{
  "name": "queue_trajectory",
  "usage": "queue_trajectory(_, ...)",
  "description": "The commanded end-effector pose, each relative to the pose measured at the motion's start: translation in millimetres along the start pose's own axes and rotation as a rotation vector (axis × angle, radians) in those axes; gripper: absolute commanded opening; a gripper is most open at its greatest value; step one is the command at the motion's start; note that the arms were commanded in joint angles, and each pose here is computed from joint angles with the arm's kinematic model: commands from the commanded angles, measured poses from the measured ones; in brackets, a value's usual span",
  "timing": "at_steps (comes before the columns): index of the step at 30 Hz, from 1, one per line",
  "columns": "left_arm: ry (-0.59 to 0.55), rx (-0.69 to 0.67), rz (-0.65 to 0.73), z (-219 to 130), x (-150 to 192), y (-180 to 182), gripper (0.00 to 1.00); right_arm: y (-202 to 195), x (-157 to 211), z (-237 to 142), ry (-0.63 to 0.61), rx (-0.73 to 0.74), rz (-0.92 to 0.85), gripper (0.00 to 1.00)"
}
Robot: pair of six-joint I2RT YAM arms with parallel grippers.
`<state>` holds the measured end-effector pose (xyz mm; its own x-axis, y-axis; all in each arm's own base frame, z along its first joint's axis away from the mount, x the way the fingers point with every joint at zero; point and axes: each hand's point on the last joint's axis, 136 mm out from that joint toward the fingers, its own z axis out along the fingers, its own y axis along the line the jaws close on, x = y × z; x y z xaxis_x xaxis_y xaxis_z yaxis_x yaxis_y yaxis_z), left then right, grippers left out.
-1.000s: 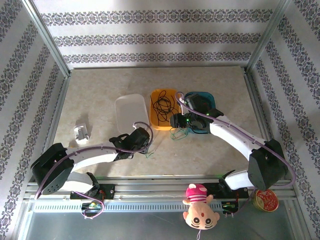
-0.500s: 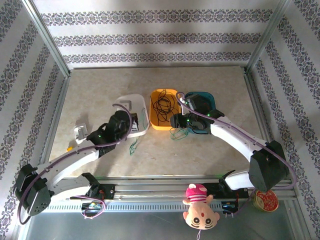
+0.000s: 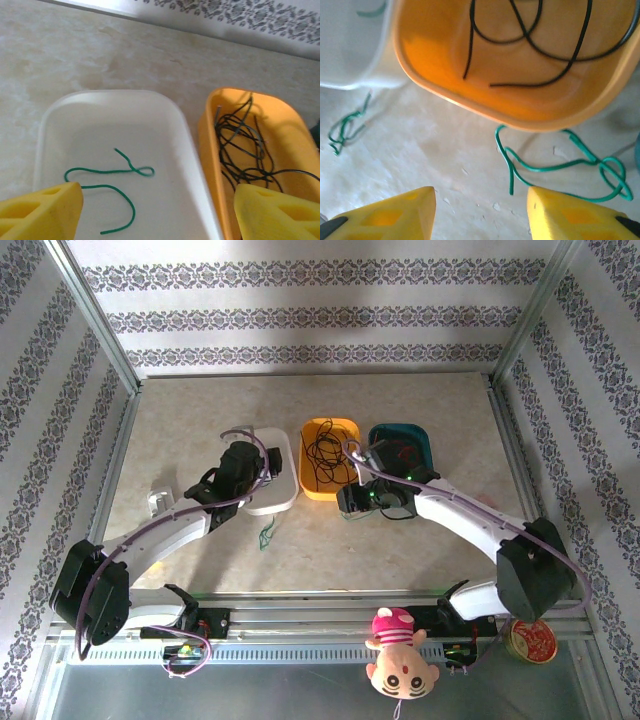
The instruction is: Untangle the cables
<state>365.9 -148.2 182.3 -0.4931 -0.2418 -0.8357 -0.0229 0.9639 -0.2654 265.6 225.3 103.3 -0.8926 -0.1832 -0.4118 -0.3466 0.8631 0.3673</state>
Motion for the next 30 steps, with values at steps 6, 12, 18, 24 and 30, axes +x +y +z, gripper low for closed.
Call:
queue_trajectory(6,0.012,0.066,-0.052,-12,29,-21,0.79,-6,23,32,0.117,0.03,-0.017,0.5)
queue_trajectory(12,0.011,0.037,-0.091,-13,40,-14,0.79,-10,26,50,0.165,0.04,-0.023,0.49)
queue_trajectory(18,0.01,0.042,-0.098,-12,41,-16,0.79,-13,23,59,0.171,0.055,-0.026,0.4)
queue_trajectory(24,0.02,0.07,-0.082,-11,42,-23,0.79,-10,19,55,0.152,0.049,-0.049,0.0)
queue_trajectory(30,0.09,0.24,0.051,-21,57,-54,0.79,18,14,13,0.072,-0.1,-0.055,0.0)
